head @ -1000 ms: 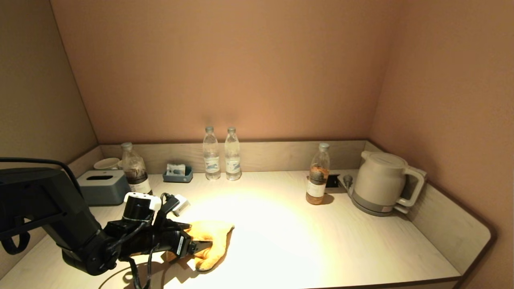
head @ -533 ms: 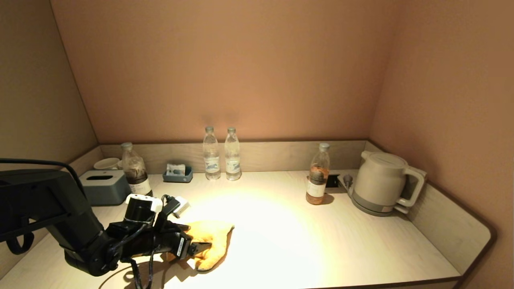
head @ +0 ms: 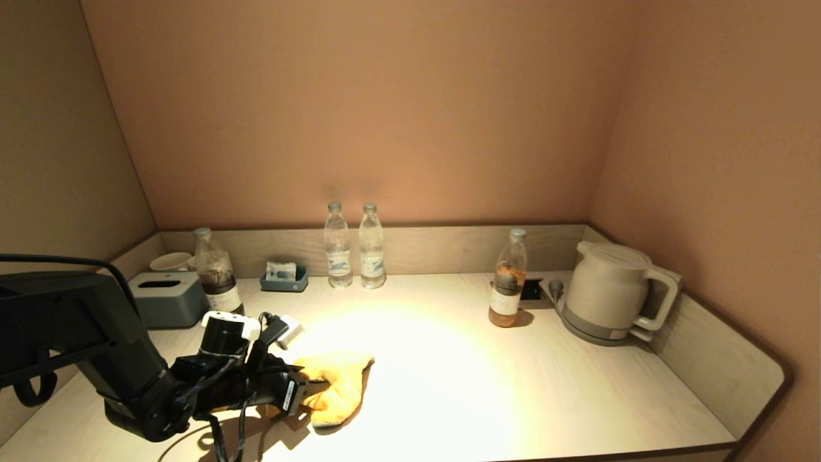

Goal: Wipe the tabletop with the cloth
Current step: Pick up the tablecloth

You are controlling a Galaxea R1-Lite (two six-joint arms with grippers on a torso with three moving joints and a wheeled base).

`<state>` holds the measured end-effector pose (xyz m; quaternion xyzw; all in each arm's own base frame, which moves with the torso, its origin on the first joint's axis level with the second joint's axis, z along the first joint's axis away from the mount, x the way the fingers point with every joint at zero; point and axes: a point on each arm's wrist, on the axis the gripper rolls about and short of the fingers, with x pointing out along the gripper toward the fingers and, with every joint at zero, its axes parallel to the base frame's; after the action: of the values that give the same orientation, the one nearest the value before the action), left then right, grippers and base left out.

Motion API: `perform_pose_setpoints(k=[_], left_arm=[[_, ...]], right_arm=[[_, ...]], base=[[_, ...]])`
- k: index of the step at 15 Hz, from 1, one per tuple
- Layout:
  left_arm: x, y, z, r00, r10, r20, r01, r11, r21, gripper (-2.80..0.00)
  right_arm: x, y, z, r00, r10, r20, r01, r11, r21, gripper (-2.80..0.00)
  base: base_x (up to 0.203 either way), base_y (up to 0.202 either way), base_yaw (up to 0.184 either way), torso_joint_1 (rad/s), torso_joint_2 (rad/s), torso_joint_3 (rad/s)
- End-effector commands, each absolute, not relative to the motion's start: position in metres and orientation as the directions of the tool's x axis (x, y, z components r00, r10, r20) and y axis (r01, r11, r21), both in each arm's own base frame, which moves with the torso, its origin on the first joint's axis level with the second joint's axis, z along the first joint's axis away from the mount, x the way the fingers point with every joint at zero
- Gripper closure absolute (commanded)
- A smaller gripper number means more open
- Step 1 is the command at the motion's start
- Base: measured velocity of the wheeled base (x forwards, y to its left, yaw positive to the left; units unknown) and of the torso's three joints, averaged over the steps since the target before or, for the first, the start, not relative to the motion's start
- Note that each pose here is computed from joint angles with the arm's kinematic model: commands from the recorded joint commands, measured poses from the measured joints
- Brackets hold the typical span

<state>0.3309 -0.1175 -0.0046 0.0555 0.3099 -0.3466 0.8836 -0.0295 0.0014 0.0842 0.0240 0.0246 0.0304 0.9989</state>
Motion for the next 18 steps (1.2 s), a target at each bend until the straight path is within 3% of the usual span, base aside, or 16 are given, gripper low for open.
perform_pose_setpoints(k=[1,11,14,18], left_arm=[[0.331,-0.118,-0.005,0.568,-0.58,-0.584,0.649,0.752,-0.117,0.0],[0.329,-0.117,0.006,0.595,-0.588,-0.548,0.652,0.752,-0.098,0.0],[0.324,-0.115,0.033,0.63,-0.597,-0.497,0.654,0.753,-0.074,0.0],[0.322,-0.115,0.04,0.639,-0.599,-0.483,0.655,0.753,-0.067,0.0]], right_arm=[[-0.03,0.001,0.084,0.997,0.061,-0.046,-0.059,0.997,0.05,0.0],[-0.029,0.001,0.084,0.997,0.058,-0.049,-0.056,0.997,0.055,0.0],[-0.029,0.001,0.084,0.997,0.057,-0.049,-0.054,0.997,0.055,0.0],[-0.029,0.001,0.083,0.997,0.059,-0.05,-0.056,0.997,0.051,0.0]], base=[[0.0,0.0,0.0,0.0,0.0,0.0],[0.0,0.0,0.0,0.0,0.0,0.0],[0.0,0.0,0.0,0.0,0.0,0.0],[0.0,0.0,0.0,0.0,0.0,0.0]])
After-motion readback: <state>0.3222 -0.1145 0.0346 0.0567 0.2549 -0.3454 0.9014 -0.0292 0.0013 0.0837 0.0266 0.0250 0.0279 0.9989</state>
